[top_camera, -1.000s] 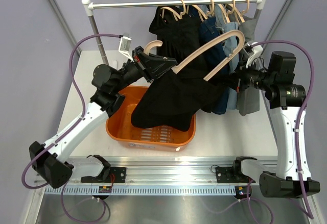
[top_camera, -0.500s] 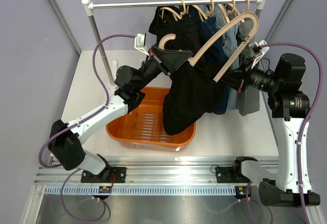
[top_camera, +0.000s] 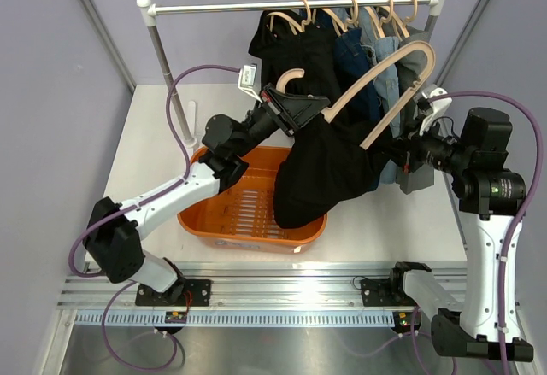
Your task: Remove the skirt from the hanger
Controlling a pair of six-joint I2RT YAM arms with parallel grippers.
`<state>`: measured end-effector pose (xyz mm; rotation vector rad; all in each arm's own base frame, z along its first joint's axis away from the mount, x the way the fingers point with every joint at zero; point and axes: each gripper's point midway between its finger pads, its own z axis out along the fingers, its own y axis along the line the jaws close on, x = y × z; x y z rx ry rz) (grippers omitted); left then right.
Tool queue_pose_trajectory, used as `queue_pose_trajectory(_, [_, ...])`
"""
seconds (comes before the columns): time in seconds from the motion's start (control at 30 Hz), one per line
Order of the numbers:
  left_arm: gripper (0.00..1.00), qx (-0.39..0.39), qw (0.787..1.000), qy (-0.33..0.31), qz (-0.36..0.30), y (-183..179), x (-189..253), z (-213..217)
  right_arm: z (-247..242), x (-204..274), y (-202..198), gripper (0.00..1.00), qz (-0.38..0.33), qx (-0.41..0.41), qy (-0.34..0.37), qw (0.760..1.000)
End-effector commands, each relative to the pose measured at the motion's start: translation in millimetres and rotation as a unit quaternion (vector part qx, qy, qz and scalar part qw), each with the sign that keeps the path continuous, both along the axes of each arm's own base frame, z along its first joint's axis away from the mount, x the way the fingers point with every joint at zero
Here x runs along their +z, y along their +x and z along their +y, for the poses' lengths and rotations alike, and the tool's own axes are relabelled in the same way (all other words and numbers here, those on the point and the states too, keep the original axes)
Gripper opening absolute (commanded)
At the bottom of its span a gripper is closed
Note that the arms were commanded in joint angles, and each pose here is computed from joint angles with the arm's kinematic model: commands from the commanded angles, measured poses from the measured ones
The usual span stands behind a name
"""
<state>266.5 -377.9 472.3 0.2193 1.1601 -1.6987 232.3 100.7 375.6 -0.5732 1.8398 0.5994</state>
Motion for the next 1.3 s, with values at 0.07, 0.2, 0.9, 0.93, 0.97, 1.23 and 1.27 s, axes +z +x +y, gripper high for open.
queue_pose_trajectory(0.07, [0.00,0.006,1.000,0.011,-0.012,-1,-6,-9,-23,-22,-6,0.10,0.018,-0.038,-0.070,0.997])
queue_pose_trajectory(0.2, [0.00,0.013,0.999,0.041,0.003,3,-25,-15,-29,-37,-27,0.28,0.045,-0.020,-0.115,0.992])
queue_pose_trajectory(0.9, [0.00,-0.013,0.984,0.175,-0.026,-9,-65,-31,-4,18,-81,0.83,-0.093,0.185,-0.208,0.956])
queue_pose_trajectory(0.93, [0.00,-0.025,0.983,0.178,-0.030,-14,-65,-33,-4,21,-77,0.83,-0.101,0.189,-0.214,0.953])
queue_pose_trajectory(0.97, [0.00,-0.030,0.983,0.177,-0.038,-17,-61,-34,-8,20,-68,0.82,-0.109,0.192,-0.230,0.948])
queue_pose_trajectory(1.23, [0.00,-0.086,0.981,0.159,-0.074,-43,-27,-44,-20,4,-8,0.83,-0.162,0.230,-0.320,0.905])
queue_pose_trajectory(1.27, [0.00,-0.093,0.981,0.155,-0.073,-46,-23,-45,-21,1,-6,0.84,-0.162,0.233,-0.331,0.900])
